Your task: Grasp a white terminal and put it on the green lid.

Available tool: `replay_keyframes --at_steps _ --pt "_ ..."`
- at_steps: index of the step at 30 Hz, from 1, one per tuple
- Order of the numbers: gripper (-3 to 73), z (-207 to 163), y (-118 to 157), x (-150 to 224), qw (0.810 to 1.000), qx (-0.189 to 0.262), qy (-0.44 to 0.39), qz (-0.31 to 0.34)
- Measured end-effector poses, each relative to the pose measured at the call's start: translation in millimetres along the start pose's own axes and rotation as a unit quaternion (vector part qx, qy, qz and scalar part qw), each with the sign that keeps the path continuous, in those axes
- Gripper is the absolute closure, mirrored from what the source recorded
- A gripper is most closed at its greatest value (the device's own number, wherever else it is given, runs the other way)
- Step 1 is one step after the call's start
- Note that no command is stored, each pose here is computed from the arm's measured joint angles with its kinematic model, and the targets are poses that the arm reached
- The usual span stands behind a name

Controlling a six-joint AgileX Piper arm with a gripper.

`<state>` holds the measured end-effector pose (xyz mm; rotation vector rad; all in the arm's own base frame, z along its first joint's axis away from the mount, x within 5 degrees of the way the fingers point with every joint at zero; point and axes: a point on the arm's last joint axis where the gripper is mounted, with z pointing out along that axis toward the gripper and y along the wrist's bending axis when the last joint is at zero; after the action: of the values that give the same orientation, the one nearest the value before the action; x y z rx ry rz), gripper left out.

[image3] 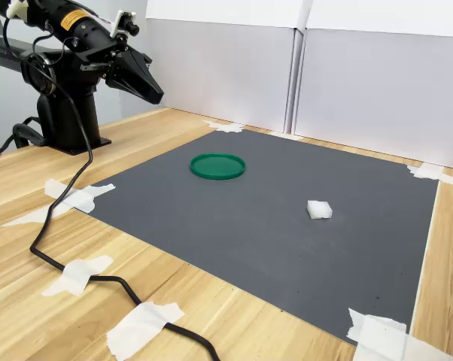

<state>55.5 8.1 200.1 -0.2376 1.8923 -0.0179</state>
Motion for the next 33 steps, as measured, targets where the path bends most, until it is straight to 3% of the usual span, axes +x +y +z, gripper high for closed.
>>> replay_keyframes --at_steps 33 --pt "71.1 1.0 -1.4 -10.3 1.000 -0.006 0.023 0.001"
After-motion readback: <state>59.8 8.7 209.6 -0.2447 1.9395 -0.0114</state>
